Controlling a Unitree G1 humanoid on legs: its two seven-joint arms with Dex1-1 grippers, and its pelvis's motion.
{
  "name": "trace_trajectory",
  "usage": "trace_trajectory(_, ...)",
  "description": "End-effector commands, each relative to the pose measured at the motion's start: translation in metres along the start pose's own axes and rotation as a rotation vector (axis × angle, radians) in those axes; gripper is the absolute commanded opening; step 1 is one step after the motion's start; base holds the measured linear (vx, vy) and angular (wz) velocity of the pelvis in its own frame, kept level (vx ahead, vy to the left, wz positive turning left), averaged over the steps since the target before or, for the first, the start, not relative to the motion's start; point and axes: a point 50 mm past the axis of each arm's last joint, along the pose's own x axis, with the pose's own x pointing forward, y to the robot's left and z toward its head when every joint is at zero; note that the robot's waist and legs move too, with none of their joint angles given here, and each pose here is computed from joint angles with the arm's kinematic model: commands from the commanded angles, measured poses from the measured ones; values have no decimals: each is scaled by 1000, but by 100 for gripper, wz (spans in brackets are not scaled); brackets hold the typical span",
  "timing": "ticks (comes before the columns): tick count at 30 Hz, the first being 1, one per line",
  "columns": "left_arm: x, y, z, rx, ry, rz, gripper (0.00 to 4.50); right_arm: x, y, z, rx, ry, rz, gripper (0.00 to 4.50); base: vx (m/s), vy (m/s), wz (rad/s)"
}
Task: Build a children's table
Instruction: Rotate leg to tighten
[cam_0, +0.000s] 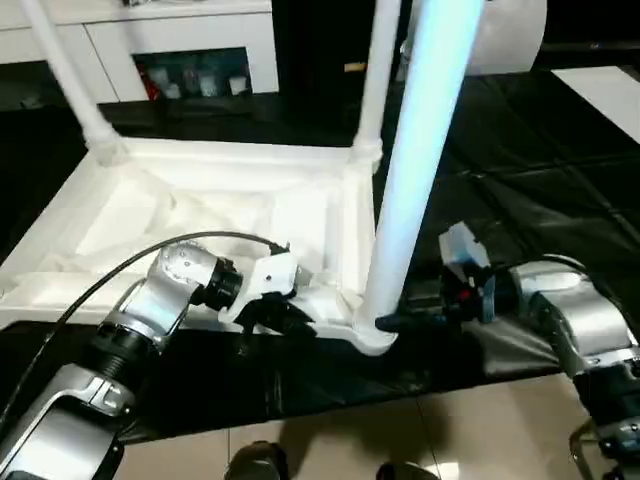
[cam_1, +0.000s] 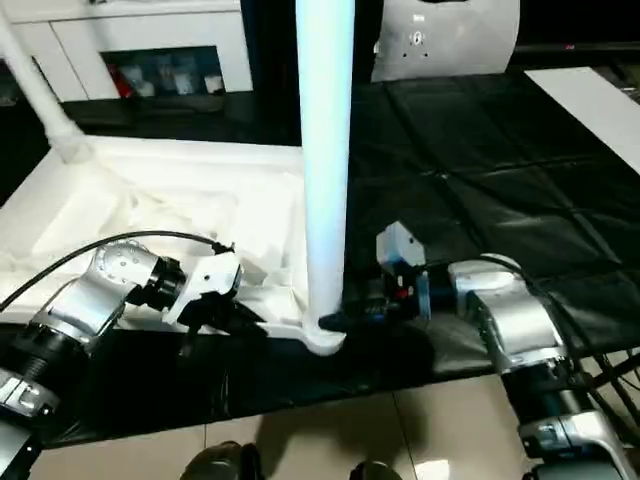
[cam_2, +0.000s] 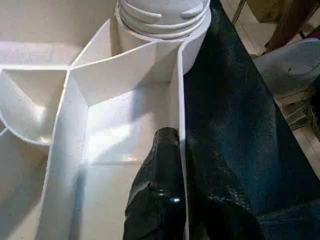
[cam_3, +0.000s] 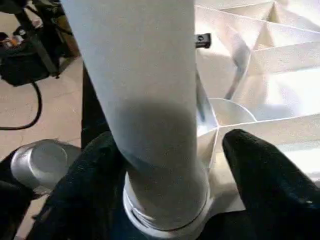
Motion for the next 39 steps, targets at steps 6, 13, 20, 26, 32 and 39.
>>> trace_trajectory(6,13,-7,11,77,2,-146,0,6,-2,3,-12,17,62,261,0,0,0)
trace_trajectory(13,12,-7,10,78,12,-153,0,11,-2,4,-3,11,97,217,0,0,0)
trace_trajectory(20,10,-6,8,39,1,-122,0,14,5,2,36,-9,129,198,0,0,0)
trace_trajectory(26,11,2,11,-37,-51,15,0,20,18,-5,100,-29,87,198,0,0,0)
trace_trajectory(32,19,17,26,-197,-151,239,0,48,16,-12,147,-56,-257,198,0,0,0)
trace_trajectory(39,42,39,46,-331,-228,493,0,90,-6,-4,293,-147,-636,196,0,0,0)
